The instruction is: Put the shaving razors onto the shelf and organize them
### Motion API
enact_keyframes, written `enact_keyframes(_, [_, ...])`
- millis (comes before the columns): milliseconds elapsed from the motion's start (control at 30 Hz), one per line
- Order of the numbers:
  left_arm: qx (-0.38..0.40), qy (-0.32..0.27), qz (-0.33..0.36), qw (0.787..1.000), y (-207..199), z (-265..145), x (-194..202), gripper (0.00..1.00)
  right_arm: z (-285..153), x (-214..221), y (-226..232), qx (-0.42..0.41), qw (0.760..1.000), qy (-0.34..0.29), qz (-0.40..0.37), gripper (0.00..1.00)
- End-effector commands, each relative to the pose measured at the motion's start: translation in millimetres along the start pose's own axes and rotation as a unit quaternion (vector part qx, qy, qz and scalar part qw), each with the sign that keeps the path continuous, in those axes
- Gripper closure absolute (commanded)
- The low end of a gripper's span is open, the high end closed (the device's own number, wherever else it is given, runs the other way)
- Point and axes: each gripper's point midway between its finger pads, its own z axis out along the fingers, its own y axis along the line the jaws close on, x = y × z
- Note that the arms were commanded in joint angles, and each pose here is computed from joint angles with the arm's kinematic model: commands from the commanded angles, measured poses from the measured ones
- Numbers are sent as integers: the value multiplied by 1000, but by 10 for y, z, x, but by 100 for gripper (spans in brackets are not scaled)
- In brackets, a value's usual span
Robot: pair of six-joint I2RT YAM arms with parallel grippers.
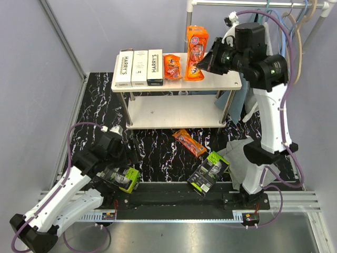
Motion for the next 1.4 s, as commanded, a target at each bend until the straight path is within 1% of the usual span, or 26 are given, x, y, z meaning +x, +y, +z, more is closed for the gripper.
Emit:
enact_keyframes(0, [19,-5,8,1000,-70,18,-33,1,67,371,-227,22,995,91,18,94])
enact_keyframes(300, [19,-5,11,1000,-75,25,-41,1,100,237,-381,21,996,79,26,95])
enact_keyframes(567, [17,-4,11,1000,-72,27,-38,1,384,273,-482,7,994,103,36,94])
enact_keyframes(800, [17,-4,12,1000,-73,28,-39,1,599,268,-521,-8,993,111,49,93])
enact_keyframes(1067, [17,-4,11,1000,-71,30,-37,1,754,261,-503,-33,991,118,63,93])
enact_keyframes(1367, [17,-4,12,1000,-73,30,-39,1,886,295,-560,-38,988,129,73,91])
